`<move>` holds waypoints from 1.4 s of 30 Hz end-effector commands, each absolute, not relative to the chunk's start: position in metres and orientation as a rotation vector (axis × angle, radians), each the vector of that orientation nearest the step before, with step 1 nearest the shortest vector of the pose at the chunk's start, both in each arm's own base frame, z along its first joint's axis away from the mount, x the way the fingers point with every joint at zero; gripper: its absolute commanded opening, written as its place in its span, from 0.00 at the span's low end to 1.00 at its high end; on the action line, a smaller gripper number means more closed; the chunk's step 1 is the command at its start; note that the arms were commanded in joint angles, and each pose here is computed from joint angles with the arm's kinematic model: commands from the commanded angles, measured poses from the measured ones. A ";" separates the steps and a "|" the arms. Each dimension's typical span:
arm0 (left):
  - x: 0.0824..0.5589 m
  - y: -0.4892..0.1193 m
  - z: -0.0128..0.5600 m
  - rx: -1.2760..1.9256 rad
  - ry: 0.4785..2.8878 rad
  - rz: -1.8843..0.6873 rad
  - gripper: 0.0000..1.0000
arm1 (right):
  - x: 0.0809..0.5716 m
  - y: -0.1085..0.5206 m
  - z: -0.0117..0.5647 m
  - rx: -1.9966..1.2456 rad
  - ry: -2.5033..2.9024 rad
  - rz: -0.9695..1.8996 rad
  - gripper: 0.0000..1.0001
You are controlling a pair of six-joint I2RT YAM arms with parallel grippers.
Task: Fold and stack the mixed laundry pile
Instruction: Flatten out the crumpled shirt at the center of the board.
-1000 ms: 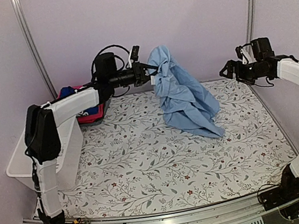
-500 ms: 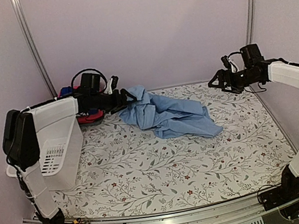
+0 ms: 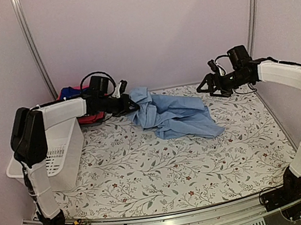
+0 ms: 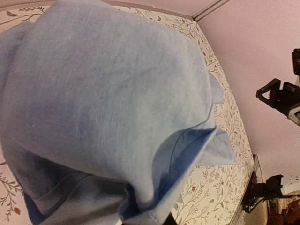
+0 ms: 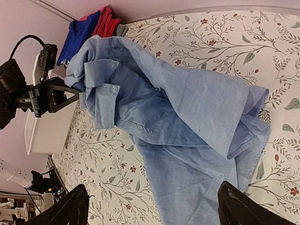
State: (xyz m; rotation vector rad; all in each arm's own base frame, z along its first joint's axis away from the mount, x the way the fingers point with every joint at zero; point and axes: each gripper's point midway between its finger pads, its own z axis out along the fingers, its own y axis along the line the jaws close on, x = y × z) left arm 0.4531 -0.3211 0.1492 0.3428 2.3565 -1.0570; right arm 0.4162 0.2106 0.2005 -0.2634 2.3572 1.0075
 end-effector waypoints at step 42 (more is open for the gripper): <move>0.377 -0.408 0.384 0.792 1.696 -1.462 0.00 | 0.359 0.297 0.180 -0.664 2.285 0.448 0.99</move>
